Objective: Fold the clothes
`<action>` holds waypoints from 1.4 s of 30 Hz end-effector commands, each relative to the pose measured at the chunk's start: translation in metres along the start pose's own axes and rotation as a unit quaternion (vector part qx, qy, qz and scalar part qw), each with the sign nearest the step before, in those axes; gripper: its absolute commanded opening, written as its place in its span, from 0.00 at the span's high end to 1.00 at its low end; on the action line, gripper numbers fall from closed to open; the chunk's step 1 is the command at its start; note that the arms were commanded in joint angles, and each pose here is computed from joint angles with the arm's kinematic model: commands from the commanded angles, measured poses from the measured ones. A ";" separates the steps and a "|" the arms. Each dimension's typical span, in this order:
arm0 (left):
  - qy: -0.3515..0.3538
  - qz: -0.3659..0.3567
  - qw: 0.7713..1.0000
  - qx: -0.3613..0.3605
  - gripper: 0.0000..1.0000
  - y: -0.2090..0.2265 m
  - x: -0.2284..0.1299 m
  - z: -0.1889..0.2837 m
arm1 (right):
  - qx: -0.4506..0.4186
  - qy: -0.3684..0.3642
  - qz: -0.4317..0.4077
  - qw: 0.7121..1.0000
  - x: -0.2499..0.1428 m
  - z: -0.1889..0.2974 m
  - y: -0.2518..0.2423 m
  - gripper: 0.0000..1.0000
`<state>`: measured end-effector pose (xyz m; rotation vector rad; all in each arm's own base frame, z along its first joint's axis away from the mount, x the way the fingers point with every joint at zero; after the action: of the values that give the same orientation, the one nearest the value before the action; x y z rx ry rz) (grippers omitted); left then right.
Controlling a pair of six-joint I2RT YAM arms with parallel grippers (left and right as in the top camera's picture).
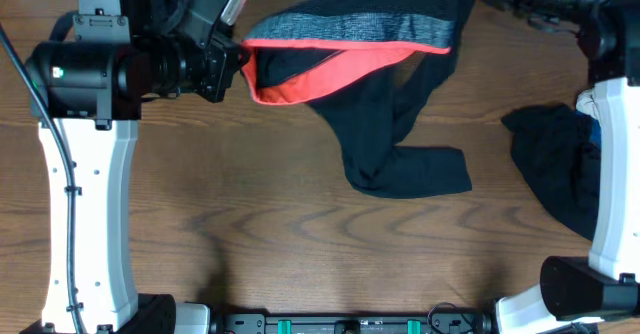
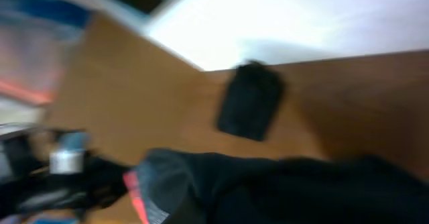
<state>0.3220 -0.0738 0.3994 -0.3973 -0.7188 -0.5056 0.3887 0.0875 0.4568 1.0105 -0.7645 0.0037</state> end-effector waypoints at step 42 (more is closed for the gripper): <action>-0.114 0.156 0.967 0.167 0.94 -0.081 -0.055 0.141 | -0.289 -0.093 0.200 0.931 -0.059 0.048 0.066 0.97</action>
<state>0.1544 -0.0632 0.4766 -0.3218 -0.9414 -0.2096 0.2856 0.1042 0.4884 0.2970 -1.0556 0.0282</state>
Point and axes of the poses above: each gripper's point midway between its finger pads, its own z axis back along the fingers, its own y axis along the line the jaws close on, x = y × z, the point moved 6 cm from there along z, back along the fingers, and after that the axes turned 1 degree about z, right-handed, at the moved point
